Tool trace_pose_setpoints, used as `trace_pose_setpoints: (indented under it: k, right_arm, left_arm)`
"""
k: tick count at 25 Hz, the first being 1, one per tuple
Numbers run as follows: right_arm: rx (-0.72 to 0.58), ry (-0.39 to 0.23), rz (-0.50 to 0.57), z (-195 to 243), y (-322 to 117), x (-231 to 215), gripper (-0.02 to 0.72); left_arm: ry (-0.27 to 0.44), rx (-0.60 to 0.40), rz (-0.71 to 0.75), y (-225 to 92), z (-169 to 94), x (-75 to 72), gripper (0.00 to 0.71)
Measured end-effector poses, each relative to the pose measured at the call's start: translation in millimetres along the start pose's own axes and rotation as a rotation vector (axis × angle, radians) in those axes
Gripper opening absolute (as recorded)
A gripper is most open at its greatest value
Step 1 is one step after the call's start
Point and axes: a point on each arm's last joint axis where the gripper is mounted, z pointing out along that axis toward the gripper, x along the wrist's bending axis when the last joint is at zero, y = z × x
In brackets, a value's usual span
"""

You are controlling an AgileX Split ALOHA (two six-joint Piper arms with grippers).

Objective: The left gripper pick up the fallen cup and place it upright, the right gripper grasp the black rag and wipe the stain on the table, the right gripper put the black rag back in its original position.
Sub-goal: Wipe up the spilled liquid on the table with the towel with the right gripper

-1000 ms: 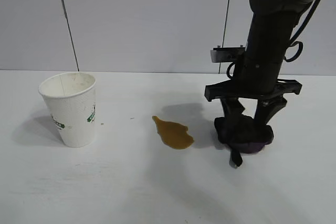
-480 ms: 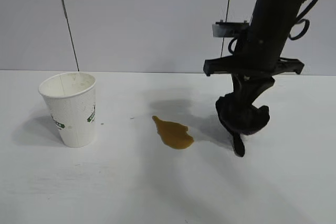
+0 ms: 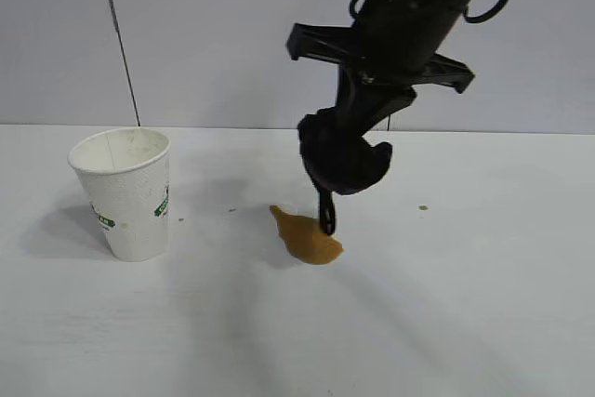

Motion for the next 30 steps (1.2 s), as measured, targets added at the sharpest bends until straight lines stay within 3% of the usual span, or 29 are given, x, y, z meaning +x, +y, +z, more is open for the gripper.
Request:
trace_pose_setpoints:
  k: [6, 14, 30]
  right_arm:
    - [0.025, 0.014, -0.046, 40, -7, 20, 0.031]
    - [0.123, -0.038, -0.037, 103, -23, 4, 0.031]
    - [0.060, -0.089, -0.070, 109, -18, -6, 0.030]
  left_arm:
    - [0.000, 0.000, 0.000, 0, 0, 0.0, 0.659]
    - [0.000, 0.000, 0.000, 0, 0, 0.0, 0.659]
    - [0.001, 0.000, 0.000, 0, 0, 0.1, 0.659]
